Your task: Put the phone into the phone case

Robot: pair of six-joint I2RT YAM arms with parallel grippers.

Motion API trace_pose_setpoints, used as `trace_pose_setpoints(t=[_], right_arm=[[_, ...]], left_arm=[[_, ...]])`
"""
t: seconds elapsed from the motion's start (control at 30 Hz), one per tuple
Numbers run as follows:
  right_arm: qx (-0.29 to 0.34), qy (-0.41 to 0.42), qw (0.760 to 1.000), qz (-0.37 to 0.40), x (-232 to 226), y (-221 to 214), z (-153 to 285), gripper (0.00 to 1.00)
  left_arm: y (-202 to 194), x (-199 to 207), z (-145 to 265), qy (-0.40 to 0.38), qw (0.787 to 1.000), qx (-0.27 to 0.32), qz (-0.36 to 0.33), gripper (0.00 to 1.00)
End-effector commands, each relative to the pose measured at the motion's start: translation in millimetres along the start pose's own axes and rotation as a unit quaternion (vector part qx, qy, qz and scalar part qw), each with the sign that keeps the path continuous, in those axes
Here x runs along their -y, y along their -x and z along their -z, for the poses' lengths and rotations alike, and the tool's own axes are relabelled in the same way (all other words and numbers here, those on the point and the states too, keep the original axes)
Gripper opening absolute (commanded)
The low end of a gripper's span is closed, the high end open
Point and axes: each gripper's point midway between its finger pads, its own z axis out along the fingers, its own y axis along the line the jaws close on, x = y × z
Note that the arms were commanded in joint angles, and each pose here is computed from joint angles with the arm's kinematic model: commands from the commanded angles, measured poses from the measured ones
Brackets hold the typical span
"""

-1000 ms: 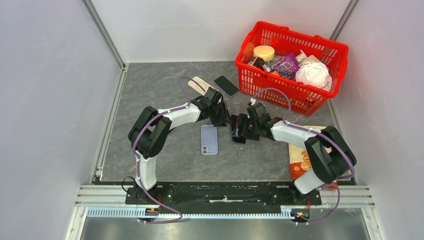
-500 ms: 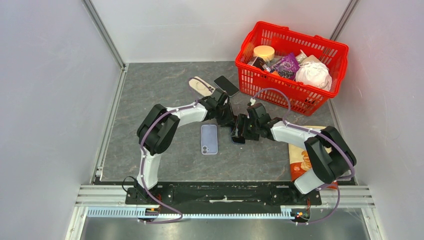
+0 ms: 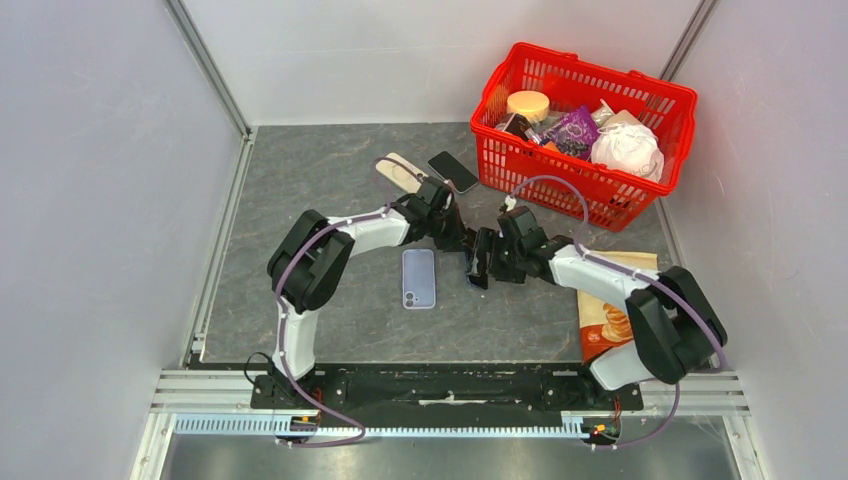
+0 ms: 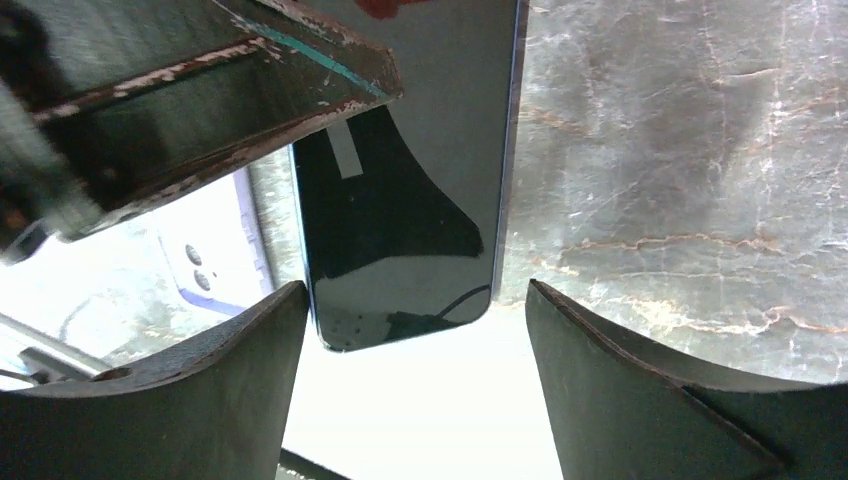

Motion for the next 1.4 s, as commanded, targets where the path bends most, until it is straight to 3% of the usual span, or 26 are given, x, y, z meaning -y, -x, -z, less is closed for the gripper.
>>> trace_pose_setpoints(t=[0.0, 0.23, 0.53, 0.73, 1.03, 1.27, 1.37], right_arm=[[0.051, 0.019, 0.998, -0.007, -13.2, 24.0, 28.9, 0.87], [0.050, 0.084, 0.995, 0.003, -36.9, 35.4, 47.4, 0.87], [0.033, 0.226, 0.974, -0.009, -80.8, 44.8, 65.9, 0.76], [0.022, 0.321, 0.946, -0.034, -114.1, 50.2, 74.4, 0.69], [0.021, 0.374, 0.925, -0.057, -131.7, 56.1, 83.2, 0.60], [0.021, 0.396, 0.916, -0.068, -137.7, 56.9, 90.1, 0.43], [0.019, 0.408, 0.909, -0.077, -141.1, 57.7, 92.9, 0.26]], left_arm=[[12.1, 4.4, 30.6, -0.021, 0.999, 0.025, 0.014, 0.02], [8.5, 15.0, 70.0, -0.088, 0.996, 0.018, 0.014, 0.02], [8.6, 42.1, 139.1, -0.275, 0.960, 0.040, 0.044, 0.02], [5.9, 52.7, 159.6, -0.311, 0.948, 0.048, 0.041, 0.02], [7.6, 64.4, 170.2, -0.338, 0.939, 0.051, 0.034, 0.02], [8.3, 66.1, 169.6, -0.349, 0.935, 0.049, 0.039, 0.02], [7.6, 64.3, 167.4, -0.346, 0.936, 0.046, 0.041, 0.05]])
